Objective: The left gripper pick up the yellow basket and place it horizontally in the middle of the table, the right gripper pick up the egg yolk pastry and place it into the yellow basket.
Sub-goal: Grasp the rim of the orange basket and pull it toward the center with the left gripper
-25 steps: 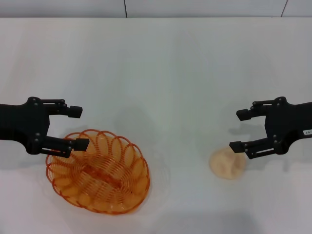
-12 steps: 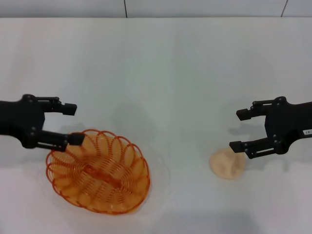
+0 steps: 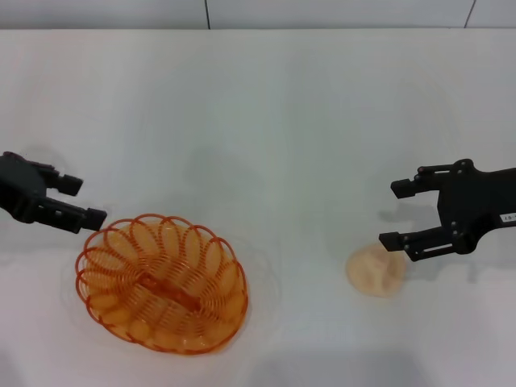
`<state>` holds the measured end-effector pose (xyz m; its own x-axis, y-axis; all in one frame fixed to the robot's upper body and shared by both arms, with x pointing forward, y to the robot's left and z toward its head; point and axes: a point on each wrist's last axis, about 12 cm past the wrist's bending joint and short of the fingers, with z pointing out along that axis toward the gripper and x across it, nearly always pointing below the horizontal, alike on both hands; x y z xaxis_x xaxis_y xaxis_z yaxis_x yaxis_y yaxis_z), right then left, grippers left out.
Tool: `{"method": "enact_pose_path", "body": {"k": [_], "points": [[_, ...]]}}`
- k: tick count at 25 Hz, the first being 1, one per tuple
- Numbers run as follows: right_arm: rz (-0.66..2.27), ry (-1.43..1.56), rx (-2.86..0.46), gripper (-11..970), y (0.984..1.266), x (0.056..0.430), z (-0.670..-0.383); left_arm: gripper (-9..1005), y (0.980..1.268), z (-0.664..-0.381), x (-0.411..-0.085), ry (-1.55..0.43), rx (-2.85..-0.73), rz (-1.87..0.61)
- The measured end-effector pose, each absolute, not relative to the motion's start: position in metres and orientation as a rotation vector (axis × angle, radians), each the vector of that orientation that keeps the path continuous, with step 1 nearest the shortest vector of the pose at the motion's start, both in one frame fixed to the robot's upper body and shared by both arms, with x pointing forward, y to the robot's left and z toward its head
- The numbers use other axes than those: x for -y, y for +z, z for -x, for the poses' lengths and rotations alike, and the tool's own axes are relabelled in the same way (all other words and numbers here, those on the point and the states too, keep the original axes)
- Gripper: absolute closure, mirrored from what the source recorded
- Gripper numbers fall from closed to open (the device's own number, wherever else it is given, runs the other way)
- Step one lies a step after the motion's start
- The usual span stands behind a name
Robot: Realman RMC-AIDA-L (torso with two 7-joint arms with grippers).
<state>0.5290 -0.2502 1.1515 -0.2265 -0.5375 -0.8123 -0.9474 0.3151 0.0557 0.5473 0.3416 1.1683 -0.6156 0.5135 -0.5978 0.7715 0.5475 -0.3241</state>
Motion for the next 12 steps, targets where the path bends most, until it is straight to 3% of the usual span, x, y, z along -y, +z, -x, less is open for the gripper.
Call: {"method": "enact_pose_path", "body": {"k": [5,12], "points": [[1.317,0.749,-1.870,156,1.153,0.248,-0.530,191,1.169,-0.558,-0.337,-0.702,-2.507,-1.049],[1.313,0.760,-1.851,157,1.155,0.246,-0.531,200,1.158,-0.561,-0.321,-0.675,-2.552,-1.132]]}}
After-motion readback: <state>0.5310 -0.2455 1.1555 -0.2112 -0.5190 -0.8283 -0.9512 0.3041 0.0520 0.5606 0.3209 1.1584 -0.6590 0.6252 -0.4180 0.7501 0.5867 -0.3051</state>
